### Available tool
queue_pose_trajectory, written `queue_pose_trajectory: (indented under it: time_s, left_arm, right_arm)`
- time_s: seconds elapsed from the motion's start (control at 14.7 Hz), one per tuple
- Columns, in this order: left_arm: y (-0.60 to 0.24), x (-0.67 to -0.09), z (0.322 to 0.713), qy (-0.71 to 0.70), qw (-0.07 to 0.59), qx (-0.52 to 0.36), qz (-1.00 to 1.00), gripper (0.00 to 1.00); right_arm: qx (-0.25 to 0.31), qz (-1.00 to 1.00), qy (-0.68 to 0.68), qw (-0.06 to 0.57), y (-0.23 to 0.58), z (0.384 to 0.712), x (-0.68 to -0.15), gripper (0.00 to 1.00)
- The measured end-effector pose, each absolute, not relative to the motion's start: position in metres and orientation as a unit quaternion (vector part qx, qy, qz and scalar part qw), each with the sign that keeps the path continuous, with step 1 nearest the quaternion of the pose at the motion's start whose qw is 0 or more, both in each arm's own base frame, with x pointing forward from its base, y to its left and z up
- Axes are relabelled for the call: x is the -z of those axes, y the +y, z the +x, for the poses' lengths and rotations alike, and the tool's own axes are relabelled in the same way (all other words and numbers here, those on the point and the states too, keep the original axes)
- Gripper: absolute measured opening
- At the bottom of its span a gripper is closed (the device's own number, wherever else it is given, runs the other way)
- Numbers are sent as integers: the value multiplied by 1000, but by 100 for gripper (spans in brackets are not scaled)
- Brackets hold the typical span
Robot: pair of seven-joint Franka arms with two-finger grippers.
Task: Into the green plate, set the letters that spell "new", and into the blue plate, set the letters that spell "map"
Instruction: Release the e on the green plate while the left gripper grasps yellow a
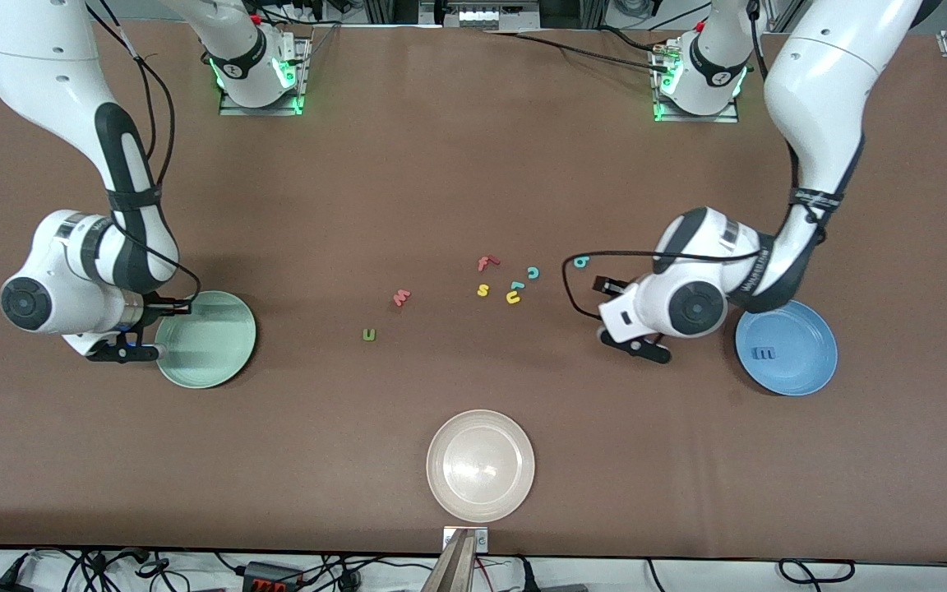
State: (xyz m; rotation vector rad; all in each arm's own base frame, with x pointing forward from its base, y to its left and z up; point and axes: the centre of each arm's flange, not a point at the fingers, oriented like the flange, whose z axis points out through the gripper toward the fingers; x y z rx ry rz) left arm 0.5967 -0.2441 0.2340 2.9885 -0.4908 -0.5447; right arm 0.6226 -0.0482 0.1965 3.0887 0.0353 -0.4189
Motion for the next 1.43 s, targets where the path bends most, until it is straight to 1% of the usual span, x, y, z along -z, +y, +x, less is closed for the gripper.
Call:
queue_pose_trajectory:
  time_s: [0.14,0.27,0.34,0.41,0.48,0.61,0.68,0.82,0.95,1.09,1.16,1.29,1.36,1.43]
  left_arm:
    - [-248,-218,578,-168,32,161,972,100]
    - [-241,-203,565,-189,9,142,972,100]
    - [-237,-198,562,-197,1,136,971,100]
    - [-233,-192,561,-200,-3,130,971,100]
    - [-229,-188,560,-201,-3,124,972,100]
    - [-225,-180,557,-200,2,115,973,100]
    - [-225,-177,555,-200,3,114,973,100]
    - [-225,-174,555,-210,-3,106,972,96]
    - [-225,-170,555,-220,-9,97,970,78]
    - [-224,-167,555,-222,-8,96,970,63]
    - [-224,-167,555,-222,-8,95,970,63]
    - [-224,-168,556,-223,-9,93,970,52]
    - [-224,-168,556,-223,-9,93,970,51]
    - [-223,-169,557,-223,-10,91,971,43]
  right_arm:
    - [128,991,23,15,-35,627,-189,28]
    - [118,992,30,16,-26,634,-194,28]
    - [110,993,32,17,-24,640,-200,33]
    - [103,994,34,17,-22,645,-206,40]
    - [96,995,35,18,-21,649,-211,52]
    - [86,995,42,18,-13,657,-221,70]
    - [84,995,47,17,-3,659,-227,81]
    - [77,995,64,17,28,662,-240,99]
    - [61,993,97,16,78,665,-257,100]
    - [43,991,129,17,133,666,-274,100]
    - [38,989,140,18,152,665,-279,100]
    - [38,988,149,19,165,664,-276,100]
    - [41,988,151,21,170,663,-271,96]
    - [41,988,146,23,181,663,-266,96]
